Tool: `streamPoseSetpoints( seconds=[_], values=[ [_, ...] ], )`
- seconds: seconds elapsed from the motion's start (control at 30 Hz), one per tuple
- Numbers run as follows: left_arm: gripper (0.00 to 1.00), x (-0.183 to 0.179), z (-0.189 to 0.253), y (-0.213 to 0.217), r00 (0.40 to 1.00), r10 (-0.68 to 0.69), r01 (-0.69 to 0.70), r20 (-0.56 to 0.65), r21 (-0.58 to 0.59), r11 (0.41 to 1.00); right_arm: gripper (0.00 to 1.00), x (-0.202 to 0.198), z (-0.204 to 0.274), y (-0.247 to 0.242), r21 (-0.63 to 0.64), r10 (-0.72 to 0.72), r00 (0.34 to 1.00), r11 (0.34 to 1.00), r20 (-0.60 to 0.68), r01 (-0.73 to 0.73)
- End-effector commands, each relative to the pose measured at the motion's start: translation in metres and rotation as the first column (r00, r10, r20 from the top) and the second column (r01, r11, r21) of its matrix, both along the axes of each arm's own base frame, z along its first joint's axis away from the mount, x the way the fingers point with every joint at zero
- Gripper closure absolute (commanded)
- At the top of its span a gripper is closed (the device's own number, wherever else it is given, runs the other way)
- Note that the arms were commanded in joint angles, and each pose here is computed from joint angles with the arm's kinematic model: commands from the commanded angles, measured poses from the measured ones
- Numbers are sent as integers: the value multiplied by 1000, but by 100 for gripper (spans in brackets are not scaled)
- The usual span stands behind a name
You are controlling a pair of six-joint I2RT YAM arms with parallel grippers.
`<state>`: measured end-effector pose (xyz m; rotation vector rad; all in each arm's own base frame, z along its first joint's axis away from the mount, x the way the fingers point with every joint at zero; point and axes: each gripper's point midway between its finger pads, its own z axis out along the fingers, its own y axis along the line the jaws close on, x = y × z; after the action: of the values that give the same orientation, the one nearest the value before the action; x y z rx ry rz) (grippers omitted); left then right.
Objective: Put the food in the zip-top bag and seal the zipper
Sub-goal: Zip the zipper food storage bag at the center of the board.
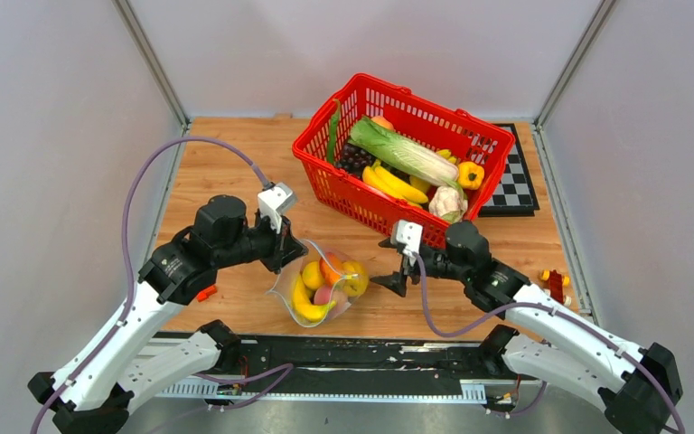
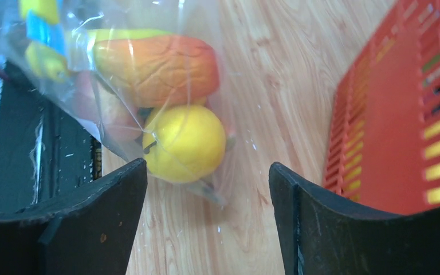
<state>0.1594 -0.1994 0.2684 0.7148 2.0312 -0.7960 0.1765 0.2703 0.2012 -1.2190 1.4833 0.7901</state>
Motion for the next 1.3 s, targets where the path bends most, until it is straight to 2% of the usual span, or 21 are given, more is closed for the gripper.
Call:
streamPoseSetpoints(
  seconds=[0.0,0.1,0.27,0.43,0.57,0.8,1.2,1.23,1.27],
  values=[
    [100,-11,25,-5,994,-88,91,72,-45,995,22,-29,43,15,120,220,928,957,299,-265],
    [100,-13,26,-9,991,-110,115,74,-62,991,22,-44,49,18,121,300,888,925,347,-360],
    [100,-12,28,-18,989,-130,137,73,-100,985,25,-45,56,32,162,292,891,917,348,-364],
    [100,-5,24,-17,993,-94,100,67,-93,991,27,-53,46,50,125,333,868,907,369,-401],
    [100,0,19,-17,996,-68,73,55,-87,994,32,-48,49,55,138,301,871,915,389,-378],
    [100,1,17,-20,996,-76,79,47,-88,993,56,-34,52,50,172,199,879,939,433,-297],
    [100,5,17,-21,997,-62,66,46,-94,993,78,-32,44,48,147,197,874,946,444,-288],
    [100,5,18,-21,997,-61,66,49,-96,993,75,-31,43,48,147,192,876,948,441,-282],
    [100,5,17,-21,997,-61,65,47,-96,993,67,-29,42,47,147,183,879,951,441,-272]
  ],
)
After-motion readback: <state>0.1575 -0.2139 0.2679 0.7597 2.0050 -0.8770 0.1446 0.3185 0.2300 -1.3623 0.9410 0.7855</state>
